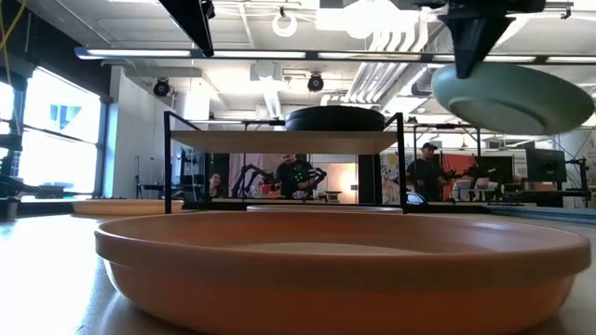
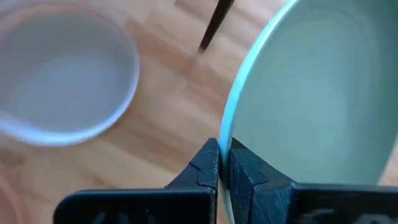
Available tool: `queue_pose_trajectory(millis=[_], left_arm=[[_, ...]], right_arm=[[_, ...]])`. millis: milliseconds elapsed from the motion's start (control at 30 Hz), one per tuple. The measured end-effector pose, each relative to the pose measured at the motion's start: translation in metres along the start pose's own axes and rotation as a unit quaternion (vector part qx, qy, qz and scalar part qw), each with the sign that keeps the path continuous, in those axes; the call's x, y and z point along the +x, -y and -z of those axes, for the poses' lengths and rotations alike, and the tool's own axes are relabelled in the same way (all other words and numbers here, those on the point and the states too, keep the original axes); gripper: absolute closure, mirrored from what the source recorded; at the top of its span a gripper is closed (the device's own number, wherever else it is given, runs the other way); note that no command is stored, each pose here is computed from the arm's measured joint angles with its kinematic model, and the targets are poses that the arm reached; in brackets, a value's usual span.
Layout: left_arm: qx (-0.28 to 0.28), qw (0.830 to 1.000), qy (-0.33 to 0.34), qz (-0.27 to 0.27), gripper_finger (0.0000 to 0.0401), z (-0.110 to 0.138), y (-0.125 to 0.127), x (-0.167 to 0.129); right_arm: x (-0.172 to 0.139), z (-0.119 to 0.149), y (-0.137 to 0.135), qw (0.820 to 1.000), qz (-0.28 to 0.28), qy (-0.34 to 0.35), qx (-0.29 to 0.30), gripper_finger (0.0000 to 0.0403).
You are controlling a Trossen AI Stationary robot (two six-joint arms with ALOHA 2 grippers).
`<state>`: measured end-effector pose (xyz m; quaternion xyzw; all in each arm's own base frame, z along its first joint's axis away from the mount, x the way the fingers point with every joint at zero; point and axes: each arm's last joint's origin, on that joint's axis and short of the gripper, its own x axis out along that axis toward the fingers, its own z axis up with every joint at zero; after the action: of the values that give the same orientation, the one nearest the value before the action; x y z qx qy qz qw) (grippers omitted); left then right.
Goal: Place and stack plates onto a shelf
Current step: Stack the green plate on top of the blue plate
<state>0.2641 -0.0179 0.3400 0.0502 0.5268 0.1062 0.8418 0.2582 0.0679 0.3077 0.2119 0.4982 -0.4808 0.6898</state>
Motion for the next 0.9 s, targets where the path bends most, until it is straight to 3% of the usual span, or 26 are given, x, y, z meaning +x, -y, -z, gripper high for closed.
queue_pose_trajectory(millis=[267, 600, 900], left_arm=[[-0.017, 1.0, -0.003, -0.009, 0.0288, -0.001, -0.009, 0.002], [-0.059, 0.998, -0.01, -0.024, 0.0288, -0.001, -0.027, 0.007], [-0.101, 0.994, -0.015, -0.038, 0.0288, -0.001, -0.043, 0.01]], right_arm=[[0.008, -0.037, 0.016, 0.999, 0.024, 0.026, -0.032, 0.0403], [0.003, -0.102, 0.042, 0.99, 0.047, 0.089, -0.095, 0.0403], [-0.017, -0.169, 0.065, 0.964, 0.017, 0.197, -0.178, 0.0403]])
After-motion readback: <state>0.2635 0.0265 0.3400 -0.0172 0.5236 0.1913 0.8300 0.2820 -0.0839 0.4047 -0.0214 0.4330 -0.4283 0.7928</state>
